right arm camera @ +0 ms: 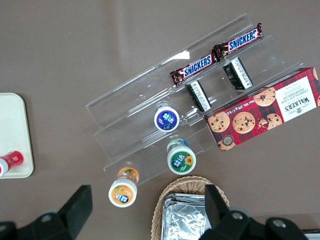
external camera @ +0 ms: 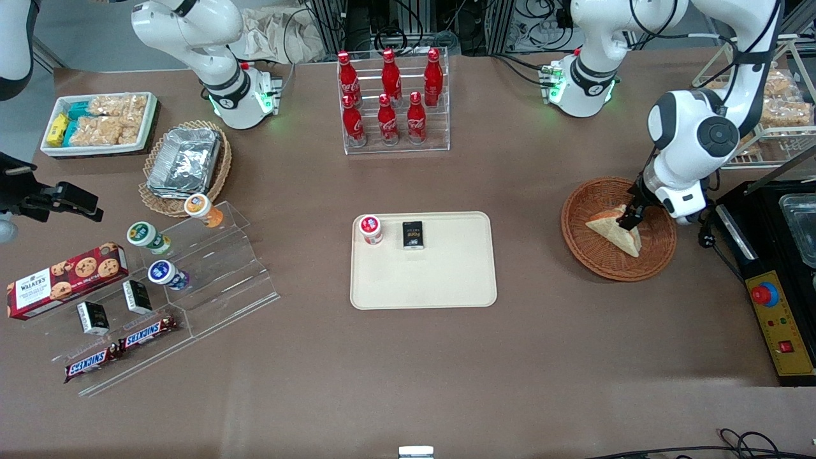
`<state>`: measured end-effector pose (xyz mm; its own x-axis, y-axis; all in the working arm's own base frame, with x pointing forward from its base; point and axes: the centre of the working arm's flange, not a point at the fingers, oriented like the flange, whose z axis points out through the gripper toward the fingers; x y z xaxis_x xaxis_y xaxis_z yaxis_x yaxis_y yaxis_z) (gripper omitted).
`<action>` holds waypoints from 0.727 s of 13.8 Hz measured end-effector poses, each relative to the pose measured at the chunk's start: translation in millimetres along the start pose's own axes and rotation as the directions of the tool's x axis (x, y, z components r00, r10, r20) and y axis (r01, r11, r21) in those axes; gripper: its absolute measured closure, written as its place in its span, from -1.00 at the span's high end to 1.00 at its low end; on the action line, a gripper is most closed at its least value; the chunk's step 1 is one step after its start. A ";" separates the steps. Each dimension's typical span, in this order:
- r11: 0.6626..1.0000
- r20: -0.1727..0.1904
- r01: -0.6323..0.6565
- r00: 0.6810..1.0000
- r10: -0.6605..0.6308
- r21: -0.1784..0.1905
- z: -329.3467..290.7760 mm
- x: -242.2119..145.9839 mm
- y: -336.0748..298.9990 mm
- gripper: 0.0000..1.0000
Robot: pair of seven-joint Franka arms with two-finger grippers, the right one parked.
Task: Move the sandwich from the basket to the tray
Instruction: 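Lower the open left gripper around the sandwich's upright edge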
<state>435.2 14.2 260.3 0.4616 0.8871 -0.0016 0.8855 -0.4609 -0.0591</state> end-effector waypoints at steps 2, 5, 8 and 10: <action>1.000 0.002 -0.004 1.000 0.004 0.009 8.0 0.0 0.1 1.00; 1.000 0.001 -0.003 1.000 0.003 0.009 10.7 0.2 0.5 1.00; 1.000 -0.003 0.004 1.000 -0.004 -0.001 7.9 1.0 2.5 1.00; 1.000 -0.010 0.012 1.000 -0.013 -0.017 0.5 2.8 5.9 1.00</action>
<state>441.7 14.0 259.4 0.4510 0.8925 0.0096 0.8919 -0.4503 -0.0423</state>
